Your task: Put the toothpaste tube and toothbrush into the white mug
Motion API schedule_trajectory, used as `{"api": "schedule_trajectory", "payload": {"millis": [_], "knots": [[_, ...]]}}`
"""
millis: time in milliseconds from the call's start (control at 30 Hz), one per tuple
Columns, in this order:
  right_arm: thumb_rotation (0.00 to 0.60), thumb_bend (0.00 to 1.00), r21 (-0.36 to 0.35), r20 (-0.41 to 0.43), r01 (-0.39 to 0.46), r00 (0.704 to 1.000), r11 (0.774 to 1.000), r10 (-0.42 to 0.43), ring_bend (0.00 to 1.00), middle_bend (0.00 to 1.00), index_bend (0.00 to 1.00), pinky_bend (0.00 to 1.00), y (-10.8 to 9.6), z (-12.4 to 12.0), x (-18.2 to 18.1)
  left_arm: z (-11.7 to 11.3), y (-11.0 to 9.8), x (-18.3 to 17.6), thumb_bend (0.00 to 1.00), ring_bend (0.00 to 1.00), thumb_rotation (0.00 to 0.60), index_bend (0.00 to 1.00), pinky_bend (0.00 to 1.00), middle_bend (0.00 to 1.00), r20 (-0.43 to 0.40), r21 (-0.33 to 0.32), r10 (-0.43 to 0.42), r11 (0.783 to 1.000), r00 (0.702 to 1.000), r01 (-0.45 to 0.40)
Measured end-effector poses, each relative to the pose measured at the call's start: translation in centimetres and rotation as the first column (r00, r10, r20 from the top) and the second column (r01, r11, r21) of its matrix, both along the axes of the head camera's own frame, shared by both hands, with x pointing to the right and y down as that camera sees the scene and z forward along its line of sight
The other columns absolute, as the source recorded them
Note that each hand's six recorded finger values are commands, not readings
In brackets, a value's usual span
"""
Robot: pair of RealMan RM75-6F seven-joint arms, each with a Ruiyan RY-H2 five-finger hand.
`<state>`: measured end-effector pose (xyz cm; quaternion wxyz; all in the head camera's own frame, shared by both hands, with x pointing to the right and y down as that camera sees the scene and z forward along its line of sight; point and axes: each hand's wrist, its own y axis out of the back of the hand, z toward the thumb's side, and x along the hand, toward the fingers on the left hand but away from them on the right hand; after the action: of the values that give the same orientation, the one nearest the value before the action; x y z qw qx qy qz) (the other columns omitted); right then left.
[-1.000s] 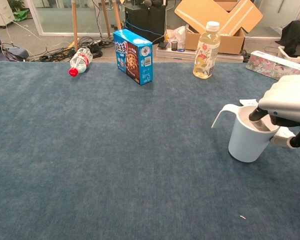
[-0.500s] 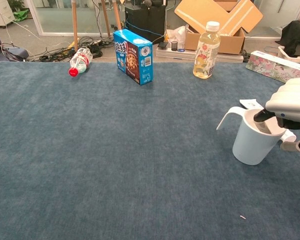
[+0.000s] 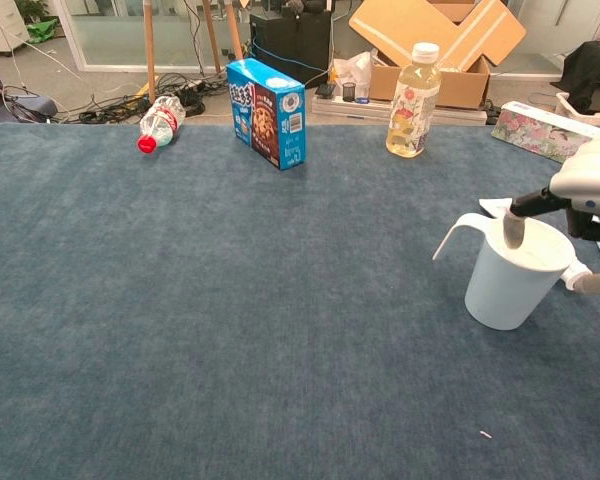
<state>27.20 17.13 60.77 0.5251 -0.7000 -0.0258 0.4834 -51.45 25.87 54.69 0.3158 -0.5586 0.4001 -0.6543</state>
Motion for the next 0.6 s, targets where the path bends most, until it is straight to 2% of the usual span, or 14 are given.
{"api": "schedule_trajectory", "payload": {"millis": [133,333,467,600], "knots": [[0.600,0.16,0.024,0.054,-0.034,0.998,0.999,0.032,1.00,1.00,0.38,1.00,-0.9,-1.9,0.1,0.0,0.0,0.1,0.00,0.31,0.600,0.43,0.35,0.40,-0.001,0.002,0.003,1.000,1.000,-0.003],[0.600,0.16,0.097,0.124,-0.109,0.988,0.989,0.097,1.00,1.00,0.38,1.00,-3.6,-4.4,0.9,0.0,0.0,0.1,0.00,0.31,0.600,0.43,0.35,0.40,-0.002,-0.002,0.003,1.000,1.000,-0.003],[0.600,0.16,0.145,0.101,-0.148,0.986,0.978,0.134,1.00,1.00,0.38,1.00,-5.3,-4.2,2.5,0.0,0.0,0.1,0.00,0.31,0.600,0.43,0.35,0.40,-0.003,-0.001,0.002,1.000,1.000,-0.002],[0.600,0.17,0.154,0.067,-0.199,0.979,0.968,0.190,1.00,1.00,0.38,1.00,-6.6,-3.1,4.2,0.1,0.0,0.0,0.00,0.31,0.600,0.43,0.35,0.40,-0.005,-0.004,0.000,1.000,1.000,0.000]]}}
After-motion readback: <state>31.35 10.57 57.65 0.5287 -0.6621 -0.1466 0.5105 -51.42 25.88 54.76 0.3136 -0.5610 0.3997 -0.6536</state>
